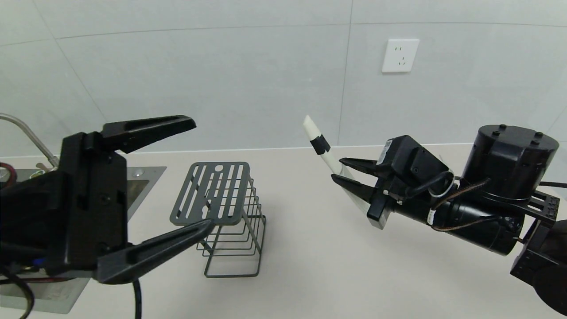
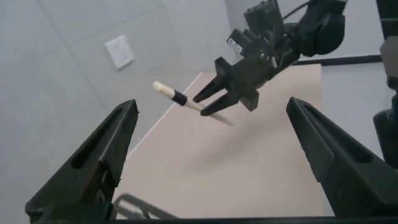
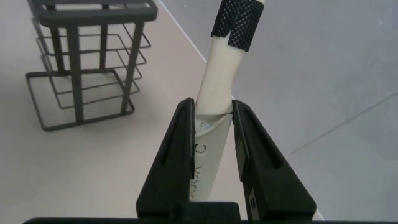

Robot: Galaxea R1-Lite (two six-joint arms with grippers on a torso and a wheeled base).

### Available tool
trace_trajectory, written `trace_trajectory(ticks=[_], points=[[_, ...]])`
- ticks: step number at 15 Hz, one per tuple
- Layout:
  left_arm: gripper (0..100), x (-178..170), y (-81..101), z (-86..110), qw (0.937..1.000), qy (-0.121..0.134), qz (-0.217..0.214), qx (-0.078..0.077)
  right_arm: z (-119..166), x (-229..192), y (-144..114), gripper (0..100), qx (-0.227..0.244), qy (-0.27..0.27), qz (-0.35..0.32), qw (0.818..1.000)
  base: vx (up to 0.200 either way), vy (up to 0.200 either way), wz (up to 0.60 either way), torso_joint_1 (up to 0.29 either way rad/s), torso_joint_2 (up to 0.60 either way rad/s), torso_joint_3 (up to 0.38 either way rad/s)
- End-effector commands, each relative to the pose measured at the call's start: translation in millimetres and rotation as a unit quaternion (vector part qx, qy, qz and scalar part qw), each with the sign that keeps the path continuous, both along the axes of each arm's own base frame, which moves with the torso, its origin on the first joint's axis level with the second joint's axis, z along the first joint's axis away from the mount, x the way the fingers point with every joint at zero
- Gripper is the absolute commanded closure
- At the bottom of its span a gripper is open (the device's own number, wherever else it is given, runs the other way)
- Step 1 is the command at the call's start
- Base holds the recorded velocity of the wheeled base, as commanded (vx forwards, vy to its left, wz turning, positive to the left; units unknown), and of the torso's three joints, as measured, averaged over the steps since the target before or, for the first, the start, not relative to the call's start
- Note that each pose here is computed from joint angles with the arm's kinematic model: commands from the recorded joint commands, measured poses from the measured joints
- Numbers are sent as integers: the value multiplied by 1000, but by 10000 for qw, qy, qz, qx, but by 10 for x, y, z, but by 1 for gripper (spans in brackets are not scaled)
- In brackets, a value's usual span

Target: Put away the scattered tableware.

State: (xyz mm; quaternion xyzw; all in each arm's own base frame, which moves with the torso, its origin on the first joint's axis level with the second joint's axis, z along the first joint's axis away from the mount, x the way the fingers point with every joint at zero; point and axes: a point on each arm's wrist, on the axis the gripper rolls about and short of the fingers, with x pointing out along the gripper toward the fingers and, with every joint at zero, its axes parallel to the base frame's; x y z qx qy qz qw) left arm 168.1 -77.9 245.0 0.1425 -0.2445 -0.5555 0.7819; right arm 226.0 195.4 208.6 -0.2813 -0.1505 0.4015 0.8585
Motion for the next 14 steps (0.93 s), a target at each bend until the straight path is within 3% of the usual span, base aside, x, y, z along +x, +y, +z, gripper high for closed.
trace_trajectory(ticks=[1,4,8,14], points=[[0,370,-176,-275,9991,178,-371,124,67,-96,-37,100,70,-85,66,9999,0,0,0,0,0,0],[0,469,-243,-331,9976,446,-529,-10,189,-228,-61,100,212,-246,188,9993,0,0,0,0,0,0],[0,681,-527,-374,9921,744,-997,-175,279,-358,-34,100,330,-367,387,9980,0,0,0,0,0,0],[0,676,-907,-402,9861,830,-1421,-240,287,-537,-144,100,355,-398,486,9974,0,0,0,0,0,0]])
